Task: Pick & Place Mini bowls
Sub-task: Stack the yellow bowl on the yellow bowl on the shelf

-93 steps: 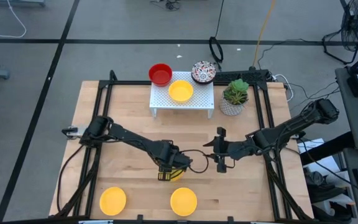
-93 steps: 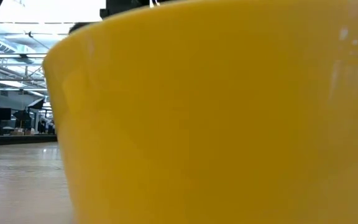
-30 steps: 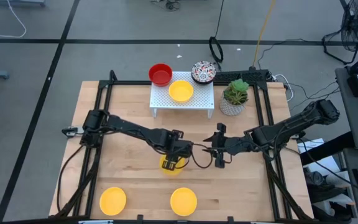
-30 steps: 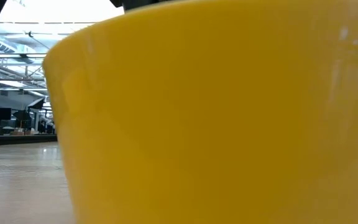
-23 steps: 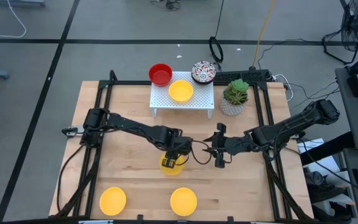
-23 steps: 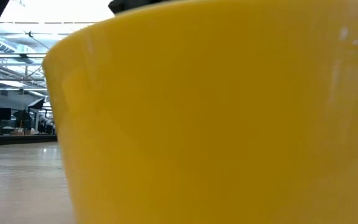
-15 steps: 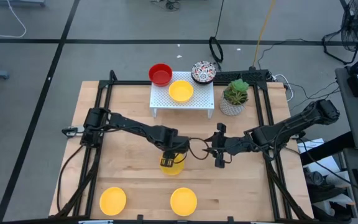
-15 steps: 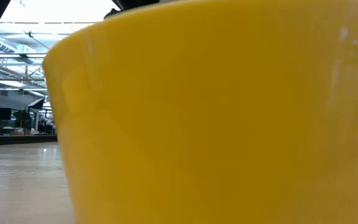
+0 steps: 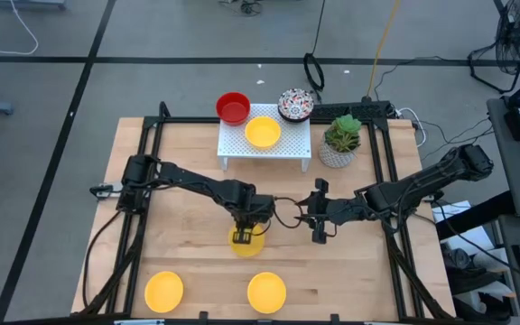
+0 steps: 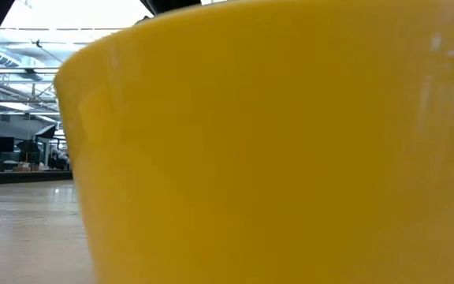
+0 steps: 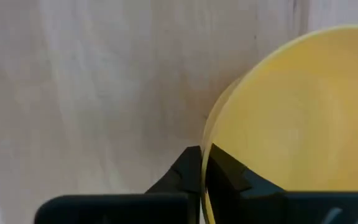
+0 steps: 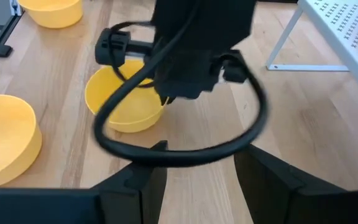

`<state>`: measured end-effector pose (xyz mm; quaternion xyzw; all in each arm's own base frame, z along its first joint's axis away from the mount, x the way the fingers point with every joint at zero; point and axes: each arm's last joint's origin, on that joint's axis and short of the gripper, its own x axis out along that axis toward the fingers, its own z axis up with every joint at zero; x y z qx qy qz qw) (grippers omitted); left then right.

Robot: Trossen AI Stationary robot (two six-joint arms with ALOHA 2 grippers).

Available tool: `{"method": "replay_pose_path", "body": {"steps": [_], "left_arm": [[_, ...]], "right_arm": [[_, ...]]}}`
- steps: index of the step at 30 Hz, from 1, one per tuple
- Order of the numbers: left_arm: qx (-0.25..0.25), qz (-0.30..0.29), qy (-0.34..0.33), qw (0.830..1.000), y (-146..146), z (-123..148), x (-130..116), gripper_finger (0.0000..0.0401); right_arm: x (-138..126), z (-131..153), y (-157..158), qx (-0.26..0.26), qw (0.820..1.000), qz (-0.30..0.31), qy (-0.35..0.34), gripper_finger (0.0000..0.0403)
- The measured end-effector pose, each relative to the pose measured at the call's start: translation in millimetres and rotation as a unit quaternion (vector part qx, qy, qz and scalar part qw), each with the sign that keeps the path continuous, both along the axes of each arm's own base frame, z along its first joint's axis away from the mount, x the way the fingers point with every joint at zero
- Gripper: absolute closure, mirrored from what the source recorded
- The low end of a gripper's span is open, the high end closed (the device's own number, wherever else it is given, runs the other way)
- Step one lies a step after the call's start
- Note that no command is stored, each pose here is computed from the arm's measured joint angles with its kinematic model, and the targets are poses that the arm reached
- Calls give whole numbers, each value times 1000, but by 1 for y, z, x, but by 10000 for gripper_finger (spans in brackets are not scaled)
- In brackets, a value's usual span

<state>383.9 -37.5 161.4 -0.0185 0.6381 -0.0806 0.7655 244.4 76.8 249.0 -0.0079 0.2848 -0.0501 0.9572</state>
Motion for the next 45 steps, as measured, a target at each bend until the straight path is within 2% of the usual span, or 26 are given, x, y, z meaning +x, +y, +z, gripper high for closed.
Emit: {"method": "replay_pose_path", "body": {"steps": [3,7,13,17,20,24,26,29,32,38,45], "left_arm": [[-1,9,-10,1000,7,13,-3,392],[6,40,-45,998,22,46,-13,391],[82,99,-153,980,54,111,-36,395],[141,158,-227,951,82,150,-56,386],[175,204,-293,918,107,174,-66,382],[194,245,-372,874,142,194,-71,395],[193,262,-392,861,159,197,-73,393],[180,284,-400,852,183,192,-73,382],[163,311,-381,855,200,181,-75,379],[139,324,-365,862,220,163,-70,395],[133,326,-349,868,229,149,-65,371]], "right_arm": [[0,0,0,0,1000,0,-1,231],[0,0,0,0,1000,1,0,231],[-5,0,-1,-5,1000,1,16,231],[-12,5,-4,-5,1000,1,18,231],[-17,10,-6,-3,1000,1,12,231],[-22,18,-8,0,1000,2,-4,231],[-24,19,-8,-6,1000,6,-7,231],[-25,20,-9,-7,1000,6,-6,231],[-26,19,-9,-12,1000,8,3,231],[-26,18,-10,-23,1000,10,10,231],[-26,17,-11,-23,1000,8,11,231]]}}
